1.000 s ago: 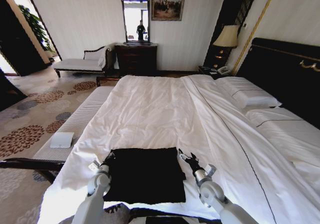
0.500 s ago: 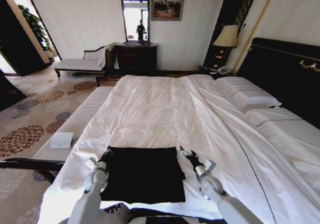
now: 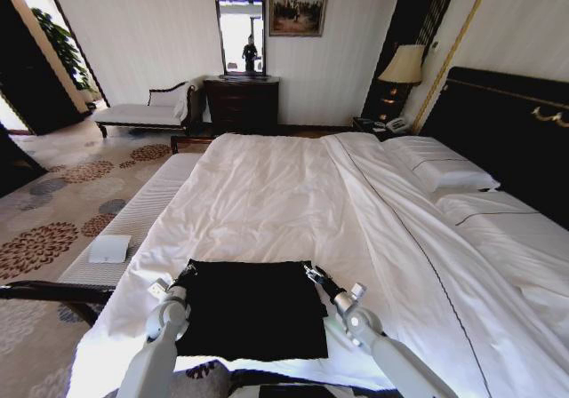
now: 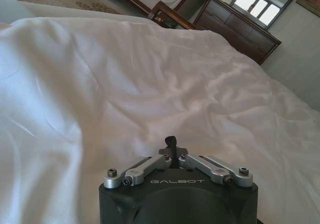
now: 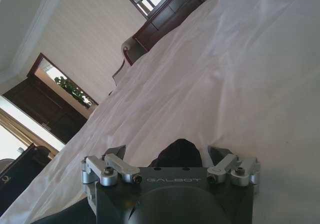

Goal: Fold the clothes on the bed.

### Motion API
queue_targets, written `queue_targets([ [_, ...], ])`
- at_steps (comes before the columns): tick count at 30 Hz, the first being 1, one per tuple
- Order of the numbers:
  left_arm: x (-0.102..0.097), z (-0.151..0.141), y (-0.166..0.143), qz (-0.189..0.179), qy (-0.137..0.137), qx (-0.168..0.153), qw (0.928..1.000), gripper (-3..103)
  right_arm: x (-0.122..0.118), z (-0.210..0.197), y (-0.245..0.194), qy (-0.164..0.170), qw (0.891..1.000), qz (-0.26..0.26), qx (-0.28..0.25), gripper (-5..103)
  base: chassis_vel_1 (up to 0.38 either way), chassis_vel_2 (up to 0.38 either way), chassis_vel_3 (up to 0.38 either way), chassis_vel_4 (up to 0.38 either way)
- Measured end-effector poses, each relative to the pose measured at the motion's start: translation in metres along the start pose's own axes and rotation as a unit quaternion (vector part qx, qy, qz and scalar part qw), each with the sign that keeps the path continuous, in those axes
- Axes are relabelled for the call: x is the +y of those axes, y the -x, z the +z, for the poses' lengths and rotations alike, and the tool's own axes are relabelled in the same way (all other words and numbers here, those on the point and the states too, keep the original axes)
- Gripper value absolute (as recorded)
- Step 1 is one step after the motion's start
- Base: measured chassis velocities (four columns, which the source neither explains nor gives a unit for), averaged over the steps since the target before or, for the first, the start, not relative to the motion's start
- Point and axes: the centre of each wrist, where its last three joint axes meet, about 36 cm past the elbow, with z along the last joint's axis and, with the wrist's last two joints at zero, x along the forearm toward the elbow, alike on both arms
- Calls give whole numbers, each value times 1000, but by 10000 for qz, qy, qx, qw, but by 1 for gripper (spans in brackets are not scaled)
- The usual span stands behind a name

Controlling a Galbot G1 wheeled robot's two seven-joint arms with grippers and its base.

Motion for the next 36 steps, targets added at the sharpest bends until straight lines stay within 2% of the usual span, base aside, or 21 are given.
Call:
queue_targets([
  [1,0,0,0,0,0,0,10000,1,0,0,0,0,10000,0,0,95,0,0,0,0],
  [5,1,0,-1,-10,5,-7,10000,1,-1,4,4,-10,10000,-43,34,74,0,0,0,0],
  [8,1,-1,-1,-7,9,-11,10000,1,-2,6,4,-37,10000,-41,50,69,0,0,0,0],
  [10,0,0,-1,-6,11,-14,10000,1,-3,7,4,-54,10000,-34,55,58,0,0,0,0],
  [11,0,0,-1,-6,11,-14,10000,1,-3,7,4,-54,10000,-34,55,58,0,0,0,0],
  [13,0,0,-1,-7,11,-15,10000,1,-3,7,3,-61,10000,-44,48,46,0,0,0,0],
  [14,-1,0,-1,-7,13,-14,10000,1,-4,7,3,-68,9999,-64,37,46,0,0,0,0],
  [15,-1,1,-1,-7,13,-12,10000,1,-5,8,2,-88,9999,-109,20,36,0,0,0,0],
  [18,-2,2,-1,-8,12,-12,10000,1,-7,8,0,-172,9997,-162,-6,31,0,0,0,0],
  [20,-3,1,-2,4,15,-19,10000,1,-8,8,0,-295,9994,-188,-44,20,0,0,0,0],
  [21,-3,1,-2,4,15,-19,10000,1,-8,8,0,-295,9994,-188,-44,20,0,0,0,0],
  [22,-3,1,-2,12,15,-25,10000,1,-9,8,-1,-322,9993,-186,-62,15,0,0,0,0],
  [23,-4,1,-2,19,16,-30,10000,1,-9,7,-1,-336,9992,-189,-83,15,0,0,0,0],
  [25,-6,-1,-4,56,8,-55,10000,1,-6,6,-2,-351,9990,-229,-170,4,0,0,0,0],
  [26,-6,-1,-4,56,8,-55,10000,1,-6,6,-2,-351,9990,-229,-170,4,0,0,0,0],
  [29,-8,-10,-10,189,-59,-181,9996,1,14,-6,-2,-207,9971,-452,-577,2,0,0,0,0],
  [30,-8,-10,-10,189,-59,-181,9996,1,14,-6,-2,-207,9971,-452,-577,2,0,0,0,0],
  [33,-15,-33,-23,437,-172,-448,9979,1,53,-31,-6,51,9891,-915,-1151,2,0,0,0,0],
  [34,-22,-49,-34,626,-231,-627,9958,1,73,-44,-12,113,9834,-1161,-1392,2,0,0,0,0],
  [35,-22,-49,-34,626,-231,-627,9958,1,73,-44,-12,113,9834,-1161,-1392,2,0,0,0,0],
  [36,-29,-62,-44,798,-295,-763,9934,1,88,-54,-19,124,9782,-1353,-1570,2,0,0,0,0],
])
